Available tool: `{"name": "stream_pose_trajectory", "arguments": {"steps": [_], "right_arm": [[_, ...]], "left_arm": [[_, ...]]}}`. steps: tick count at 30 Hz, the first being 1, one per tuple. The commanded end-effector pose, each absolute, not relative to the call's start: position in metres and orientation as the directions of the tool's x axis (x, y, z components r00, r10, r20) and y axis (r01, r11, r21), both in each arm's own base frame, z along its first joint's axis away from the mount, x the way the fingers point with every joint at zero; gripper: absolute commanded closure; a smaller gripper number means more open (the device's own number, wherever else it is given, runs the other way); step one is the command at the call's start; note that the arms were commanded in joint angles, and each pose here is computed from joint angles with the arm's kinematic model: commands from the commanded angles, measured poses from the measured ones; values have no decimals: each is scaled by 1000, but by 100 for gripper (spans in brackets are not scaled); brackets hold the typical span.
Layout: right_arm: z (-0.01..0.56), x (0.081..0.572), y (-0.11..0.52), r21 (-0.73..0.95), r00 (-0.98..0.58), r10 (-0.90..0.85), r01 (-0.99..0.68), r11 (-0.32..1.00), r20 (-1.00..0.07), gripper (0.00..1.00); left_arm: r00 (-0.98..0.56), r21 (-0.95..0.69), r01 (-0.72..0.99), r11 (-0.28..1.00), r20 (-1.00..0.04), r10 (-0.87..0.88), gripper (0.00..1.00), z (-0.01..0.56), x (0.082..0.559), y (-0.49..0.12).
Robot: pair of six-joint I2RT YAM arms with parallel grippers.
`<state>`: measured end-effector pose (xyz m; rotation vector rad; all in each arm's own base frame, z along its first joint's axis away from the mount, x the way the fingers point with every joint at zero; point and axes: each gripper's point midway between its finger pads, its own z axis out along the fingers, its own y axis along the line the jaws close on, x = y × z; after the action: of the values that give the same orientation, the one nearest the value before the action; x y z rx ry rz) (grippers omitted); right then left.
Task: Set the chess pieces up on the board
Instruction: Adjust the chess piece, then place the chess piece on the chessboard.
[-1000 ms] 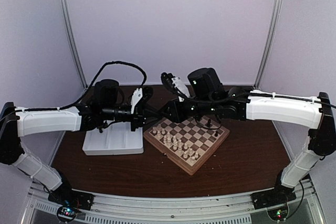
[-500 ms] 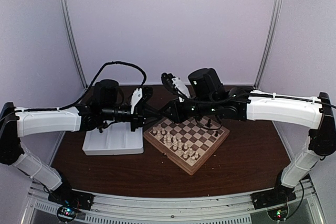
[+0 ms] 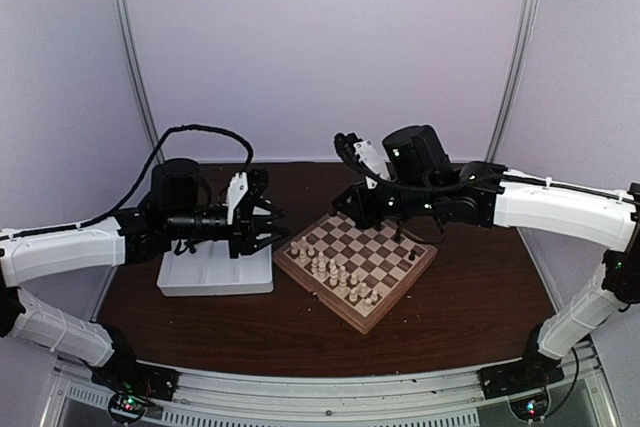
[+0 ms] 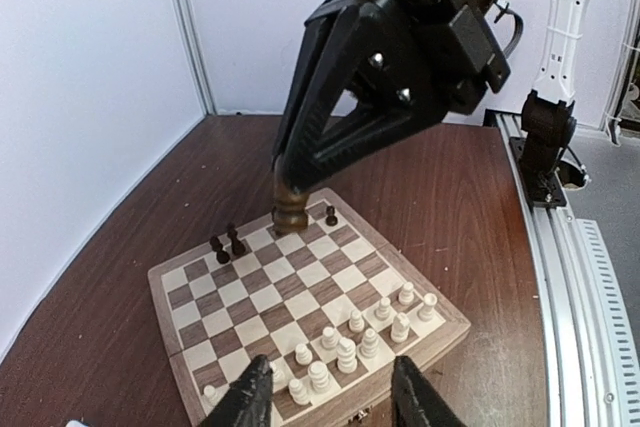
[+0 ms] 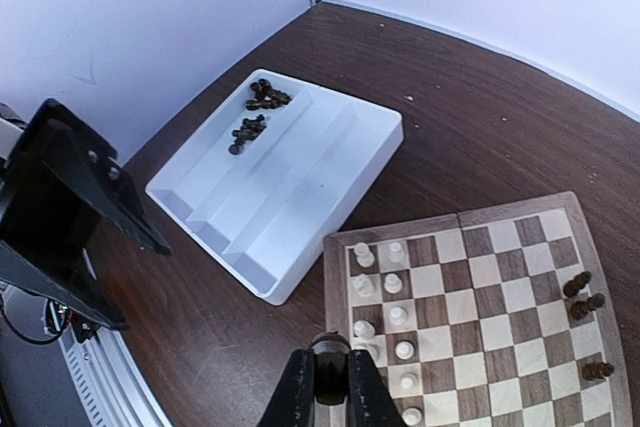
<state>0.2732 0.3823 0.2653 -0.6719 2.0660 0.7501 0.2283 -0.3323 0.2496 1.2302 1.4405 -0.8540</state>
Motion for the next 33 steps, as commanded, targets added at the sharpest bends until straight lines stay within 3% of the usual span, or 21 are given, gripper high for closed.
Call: {"name": "stream_pose_trajectory", "arguments": {"steps": [1, 6, 19, 33], "right_arm": [[258, 287, 337, 161, -515, -225, -601, 783, -827, 94], [236, 302, 280, 71, -552, -228, -467, 881, -802, 93], [195, 328, 211, 93, -638, -126, -298, 950, -760, 93], [150, 339, 207, 94, -697, -117, -257, 962, -708, 95]], "left_arm": [[-96, 21, 928, 371, -951, 293, 55, 238, 236, -311], [-272, -102, 840, 533, -929, 251, 50, 225, 243, -288], [-499, -159, 514, 843, -854, 143, 13, 211, 269, -226], [-566, -127, 424, 897, -810, 153, 8, 201, 276, -212]]}}
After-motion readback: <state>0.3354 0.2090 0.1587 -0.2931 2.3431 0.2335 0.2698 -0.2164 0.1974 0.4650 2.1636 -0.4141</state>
